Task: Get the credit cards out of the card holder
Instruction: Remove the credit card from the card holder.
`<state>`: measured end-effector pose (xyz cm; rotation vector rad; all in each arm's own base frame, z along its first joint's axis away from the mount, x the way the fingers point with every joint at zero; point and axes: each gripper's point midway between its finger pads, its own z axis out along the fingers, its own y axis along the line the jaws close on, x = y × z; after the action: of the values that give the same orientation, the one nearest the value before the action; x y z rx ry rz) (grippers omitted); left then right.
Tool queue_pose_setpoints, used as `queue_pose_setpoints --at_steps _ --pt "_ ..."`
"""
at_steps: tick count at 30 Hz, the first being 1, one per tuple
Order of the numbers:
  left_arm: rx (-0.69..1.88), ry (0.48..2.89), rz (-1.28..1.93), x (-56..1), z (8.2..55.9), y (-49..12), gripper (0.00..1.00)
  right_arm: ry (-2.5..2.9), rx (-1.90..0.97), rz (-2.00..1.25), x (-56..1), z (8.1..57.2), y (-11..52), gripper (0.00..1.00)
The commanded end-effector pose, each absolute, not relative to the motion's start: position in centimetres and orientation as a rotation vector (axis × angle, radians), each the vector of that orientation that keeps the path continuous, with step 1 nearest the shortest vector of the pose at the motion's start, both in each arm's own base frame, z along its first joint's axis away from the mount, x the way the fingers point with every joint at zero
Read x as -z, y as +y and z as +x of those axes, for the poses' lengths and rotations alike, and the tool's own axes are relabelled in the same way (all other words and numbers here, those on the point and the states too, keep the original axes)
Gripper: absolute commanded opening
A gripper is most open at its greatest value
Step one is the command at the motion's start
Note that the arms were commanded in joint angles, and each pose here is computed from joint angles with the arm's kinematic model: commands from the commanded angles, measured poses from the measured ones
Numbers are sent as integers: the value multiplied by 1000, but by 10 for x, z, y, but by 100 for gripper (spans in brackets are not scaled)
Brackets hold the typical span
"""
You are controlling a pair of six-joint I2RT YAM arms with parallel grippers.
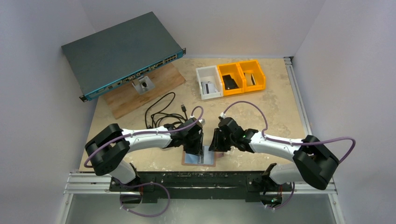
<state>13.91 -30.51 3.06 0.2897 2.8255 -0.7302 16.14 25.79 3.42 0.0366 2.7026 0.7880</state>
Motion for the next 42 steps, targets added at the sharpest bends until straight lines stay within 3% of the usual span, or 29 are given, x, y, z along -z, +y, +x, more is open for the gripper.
queue_pose_setpoints --at_steps 1,22,42 --pt "741 2845 251 -24 140 -302 26 2693 -742 26 -29 165 255 21" --pt "934 2866 164 -11 141 -304 25 2760 -725 -41 -10 156 274 14" --pt "1155 2775 104 -35 143 -294 30 2854 -589 53 26 142 246 7"
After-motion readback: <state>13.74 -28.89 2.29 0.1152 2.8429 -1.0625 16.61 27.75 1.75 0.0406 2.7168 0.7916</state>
